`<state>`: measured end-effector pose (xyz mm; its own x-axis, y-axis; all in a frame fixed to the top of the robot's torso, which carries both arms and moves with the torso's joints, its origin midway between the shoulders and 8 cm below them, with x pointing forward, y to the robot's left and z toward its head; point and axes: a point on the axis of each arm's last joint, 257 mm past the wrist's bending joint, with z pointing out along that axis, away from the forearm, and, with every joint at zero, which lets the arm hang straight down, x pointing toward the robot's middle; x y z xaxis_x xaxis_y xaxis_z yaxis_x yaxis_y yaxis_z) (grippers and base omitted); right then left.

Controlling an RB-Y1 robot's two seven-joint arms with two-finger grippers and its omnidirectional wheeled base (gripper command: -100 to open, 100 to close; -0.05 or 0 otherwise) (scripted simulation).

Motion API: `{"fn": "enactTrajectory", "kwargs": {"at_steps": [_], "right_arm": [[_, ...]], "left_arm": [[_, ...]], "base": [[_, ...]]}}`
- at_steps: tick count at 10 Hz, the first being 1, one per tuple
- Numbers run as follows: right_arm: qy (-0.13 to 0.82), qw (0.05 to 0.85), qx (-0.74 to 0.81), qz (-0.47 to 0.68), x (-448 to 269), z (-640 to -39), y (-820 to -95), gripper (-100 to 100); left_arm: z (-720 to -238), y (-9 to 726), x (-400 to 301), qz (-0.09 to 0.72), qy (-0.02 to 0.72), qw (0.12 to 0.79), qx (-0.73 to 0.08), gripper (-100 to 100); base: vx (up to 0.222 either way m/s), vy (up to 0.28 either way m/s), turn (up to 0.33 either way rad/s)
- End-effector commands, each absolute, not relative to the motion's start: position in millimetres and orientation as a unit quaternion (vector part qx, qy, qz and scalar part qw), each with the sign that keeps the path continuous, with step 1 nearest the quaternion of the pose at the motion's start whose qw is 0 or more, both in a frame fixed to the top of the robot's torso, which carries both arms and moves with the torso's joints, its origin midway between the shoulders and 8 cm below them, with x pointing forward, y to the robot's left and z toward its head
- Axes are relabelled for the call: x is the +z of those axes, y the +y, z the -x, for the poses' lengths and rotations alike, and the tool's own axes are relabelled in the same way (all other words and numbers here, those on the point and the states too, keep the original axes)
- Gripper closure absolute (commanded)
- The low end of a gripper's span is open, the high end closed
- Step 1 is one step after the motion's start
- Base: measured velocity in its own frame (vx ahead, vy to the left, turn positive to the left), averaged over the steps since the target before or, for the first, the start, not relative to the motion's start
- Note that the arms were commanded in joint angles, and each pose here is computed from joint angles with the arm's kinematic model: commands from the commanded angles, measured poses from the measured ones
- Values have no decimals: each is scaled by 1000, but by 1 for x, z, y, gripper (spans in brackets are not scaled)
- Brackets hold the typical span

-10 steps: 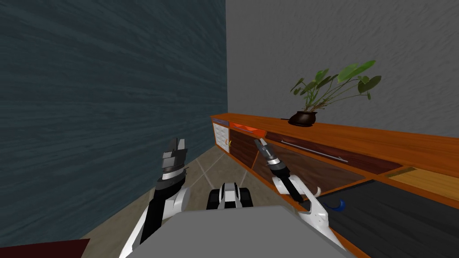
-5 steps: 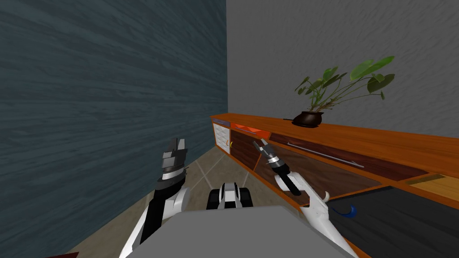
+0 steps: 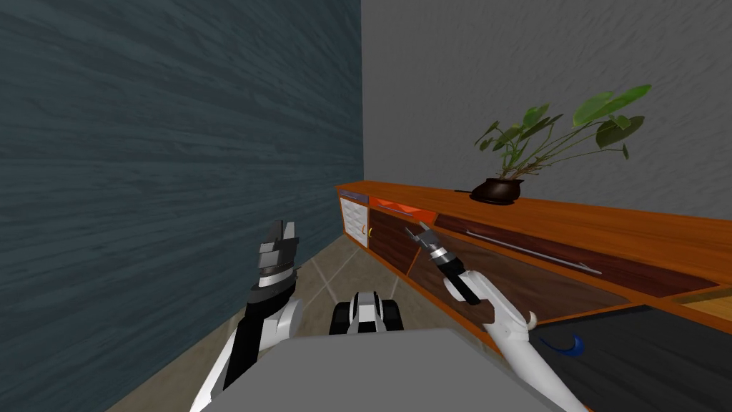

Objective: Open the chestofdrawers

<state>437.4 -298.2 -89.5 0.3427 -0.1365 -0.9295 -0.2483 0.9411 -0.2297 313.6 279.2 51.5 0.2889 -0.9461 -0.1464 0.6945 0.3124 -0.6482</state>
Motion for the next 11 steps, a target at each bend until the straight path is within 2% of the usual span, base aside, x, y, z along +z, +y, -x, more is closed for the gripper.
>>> {"fn": "enactTrajectory", "kwargs": {"at_steps": [1,11], "right_arm": [[579,788,-22,207,-98,-446,-312,-100],[561,660,-302,398,-119,-480,-414,-100]], "left_arm": [[-314,279,51,239,263,766,-535,0],[-314,279,51,239,263,766,-535,0]], "base": [[59,56,-7],[61,55,-22]]}}
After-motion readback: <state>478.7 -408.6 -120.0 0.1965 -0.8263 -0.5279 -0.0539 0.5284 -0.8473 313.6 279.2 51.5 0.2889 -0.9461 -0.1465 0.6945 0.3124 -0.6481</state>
